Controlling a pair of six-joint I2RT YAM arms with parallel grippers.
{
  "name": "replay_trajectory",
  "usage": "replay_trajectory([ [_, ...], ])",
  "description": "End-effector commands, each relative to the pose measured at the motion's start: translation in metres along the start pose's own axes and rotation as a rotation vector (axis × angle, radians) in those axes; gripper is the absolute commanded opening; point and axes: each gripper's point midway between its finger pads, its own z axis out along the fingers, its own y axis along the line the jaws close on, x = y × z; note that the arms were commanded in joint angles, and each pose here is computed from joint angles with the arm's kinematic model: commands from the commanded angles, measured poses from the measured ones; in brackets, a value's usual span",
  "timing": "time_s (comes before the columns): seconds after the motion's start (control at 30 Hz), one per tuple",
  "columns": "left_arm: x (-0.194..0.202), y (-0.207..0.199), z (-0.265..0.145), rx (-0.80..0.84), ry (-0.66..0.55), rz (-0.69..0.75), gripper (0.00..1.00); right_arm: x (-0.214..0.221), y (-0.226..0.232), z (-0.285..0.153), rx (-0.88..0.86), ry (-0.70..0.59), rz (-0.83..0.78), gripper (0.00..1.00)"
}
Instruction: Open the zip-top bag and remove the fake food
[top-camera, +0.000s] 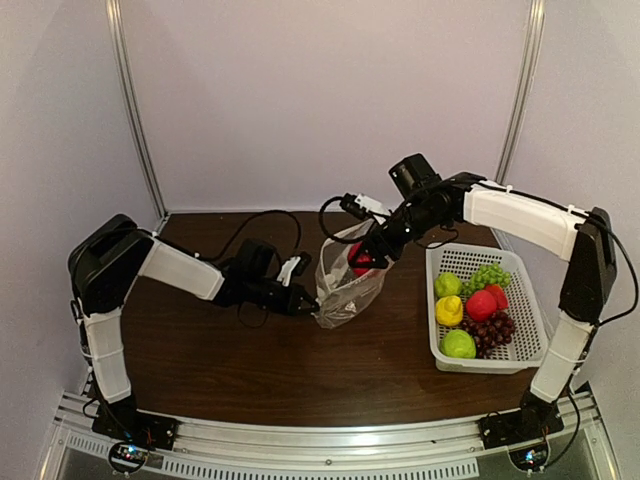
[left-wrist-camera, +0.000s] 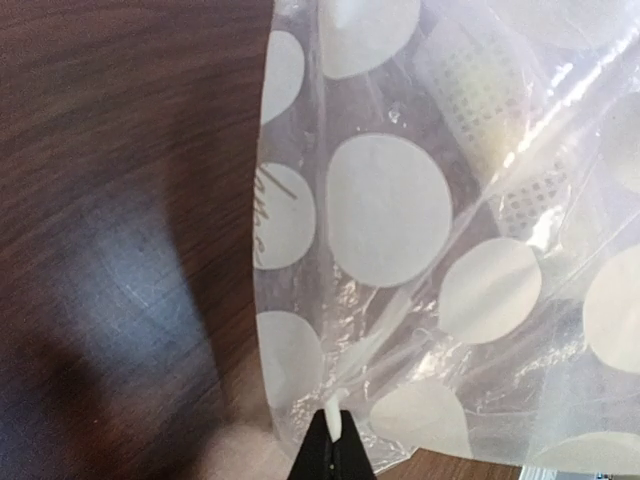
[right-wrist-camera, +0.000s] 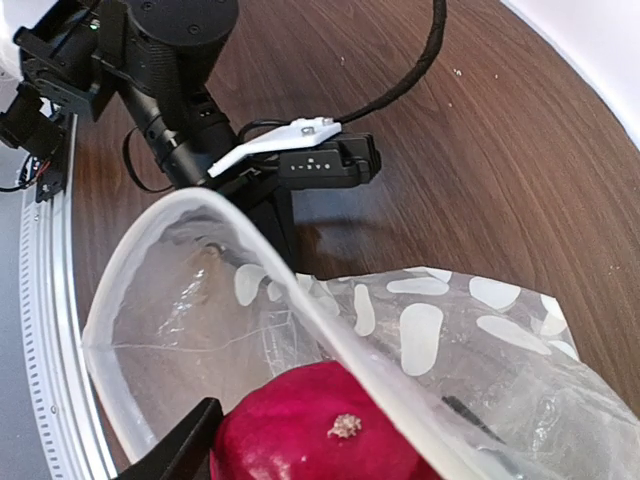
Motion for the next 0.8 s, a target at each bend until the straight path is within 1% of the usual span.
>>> replay_trajectory([
  [0.0, -0.018, -0.011, -0.017, -0.012, -0.044, 0.035, 0.00, -0.007, 0.011, -0.037, -0.026, -0.054, -0.021, 0.70],
  [0.1, -0.026, -0.018, -0.023, -0.007, -0.063, 0.050, 0.00, -0.015, 0.023, -0.058, -0.065, -0.113, -0.044, 0.71],
  [0.2, -0.037, -0.029, -0.031, 0.010, -0.092, 0.068, 0.00, -0.011, 0.036, -0.064, -0.112, -0.116, -0.067, 0.71],
  [0.33, -0.056, -0.053, -0.042, 0.071, -0.143, 0.099, 0.00, -0.004, 0.028, -0.049, -0.083, -0.101, -0.009, 0.71],
  [0.5, -0.074, -0.074, -0.049, 0.106, -0.176, 0.140, 0.00, -0.006, 0.031, -0.024, -0.095, -0.075, -0.012, 0.71],
  [0.6, -0.076, -0.072, -0.049, 0.090, -0.172, 0.140, 0.00, -0.016, 0.030, -0.020, -0.074, -0.072, -0.018, 0.72],
  [0.77, -0.075, -0.063, -0.049, 0.046, -0.171, 0.124, 0.00, -0.021, 0.043, -0.022, -0.119, -0.054, -0.037, 0.72],
])
